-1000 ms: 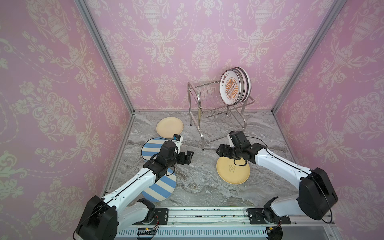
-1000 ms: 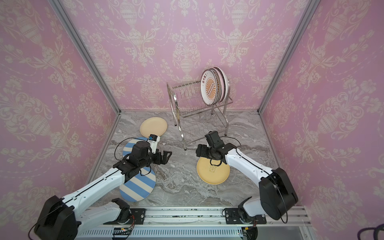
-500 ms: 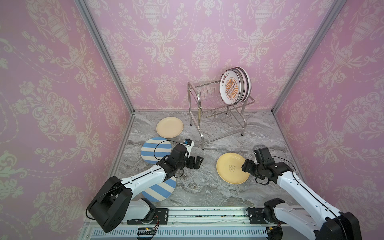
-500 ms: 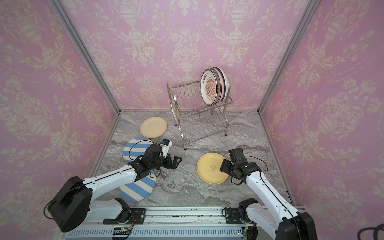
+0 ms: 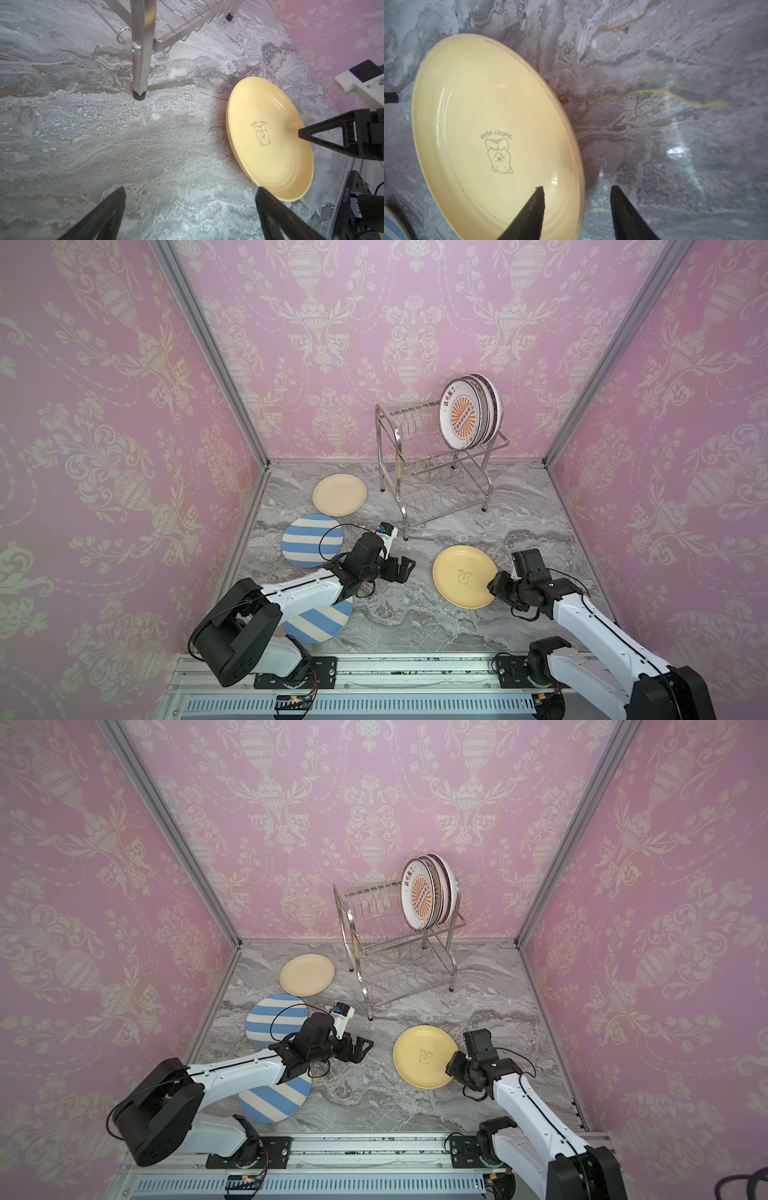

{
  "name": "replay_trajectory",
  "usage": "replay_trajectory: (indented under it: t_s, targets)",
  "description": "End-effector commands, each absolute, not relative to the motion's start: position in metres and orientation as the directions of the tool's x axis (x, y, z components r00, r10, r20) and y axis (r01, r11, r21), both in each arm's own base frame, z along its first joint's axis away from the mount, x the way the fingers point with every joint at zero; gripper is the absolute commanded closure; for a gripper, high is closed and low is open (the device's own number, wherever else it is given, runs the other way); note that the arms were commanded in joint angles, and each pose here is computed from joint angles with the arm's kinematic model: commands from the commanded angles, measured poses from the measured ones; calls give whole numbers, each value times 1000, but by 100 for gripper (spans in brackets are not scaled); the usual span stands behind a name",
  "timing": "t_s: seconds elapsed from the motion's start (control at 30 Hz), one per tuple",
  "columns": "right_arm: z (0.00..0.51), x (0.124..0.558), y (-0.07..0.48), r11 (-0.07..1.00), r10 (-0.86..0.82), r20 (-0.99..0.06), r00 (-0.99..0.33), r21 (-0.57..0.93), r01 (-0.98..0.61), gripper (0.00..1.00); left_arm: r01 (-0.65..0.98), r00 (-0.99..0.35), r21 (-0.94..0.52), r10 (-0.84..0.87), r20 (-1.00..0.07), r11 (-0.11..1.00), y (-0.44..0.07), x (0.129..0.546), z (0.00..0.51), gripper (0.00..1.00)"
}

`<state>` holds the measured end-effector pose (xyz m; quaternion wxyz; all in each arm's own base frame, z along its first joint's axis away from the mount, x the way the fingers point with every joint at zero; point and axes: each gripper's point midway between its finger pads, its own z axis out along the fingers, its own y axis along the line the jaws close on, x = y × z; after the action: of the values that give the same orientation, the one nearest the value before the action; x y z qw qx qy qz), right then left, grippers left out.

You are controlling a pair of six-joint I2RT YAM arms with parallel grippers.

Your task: Load the plates into the dish rack

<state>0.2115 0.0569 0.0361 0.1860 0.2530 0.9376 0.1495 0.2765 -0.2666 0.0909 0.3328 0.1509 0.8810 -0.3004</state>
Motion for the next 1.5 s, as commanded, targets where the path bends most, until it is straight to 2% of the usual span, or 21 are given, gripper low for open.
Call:
replay_trajectory:
  t_s: [0.0, 0.07, 0.2, 0.43, 0.67, 0.9, 1.13, 1.27, 1.47]
  targets:
    - [32, 216, 60, 813, 542, -275, -794, 411, 412, 53, 470, -732, -451, 50, -680, 759, -275, 279, 98, 1]
    - [28, 216, 60, 807, 549, -273, -790, 417, 417, 54, 470, -731, -446, 52, -680, 762, -274, 279, 97, 1]
    - [19, 213, 60, 809, 545, -250, -800, 408, 423, 62, 476, -725, -428, 67, -686, 769, -273, 280, 100, 1]
    - [16, 215, 57, 803, 557, -263, -788, 411, 432, 74, 485, -716, -403, 88, -693, 776, -272, 282, 102, 1]
    - [18, 218, 55, 805, 556, -272, -785, 411, 428, 90, 487, -709, -401, 83, -700, 776, -271, 283, 104, 1]
    - [26, 224, 54, 819, 539, -288, -791, 399, 413, 100, 491, -696, -383, 88, -713, 783, -269, 284, 110, 1]
    - [62, 235, 44, 881, 457, -364, -812, 313, 356, 100, 495, -656, -329, 97, -749, 804, -259, 287, 129, 1]
    - [98, 245, 42, 914, 397, -443, -804, 274, 301, 100, 491, -621, -291, 96, -778, 821, -250, 295, 149, 1]
    - [172, 259, 35, 979, 184, -599, -779, 45, 197, 100, 483, -564, -224, 105, -819, 846, -232, 310, 181, 1]
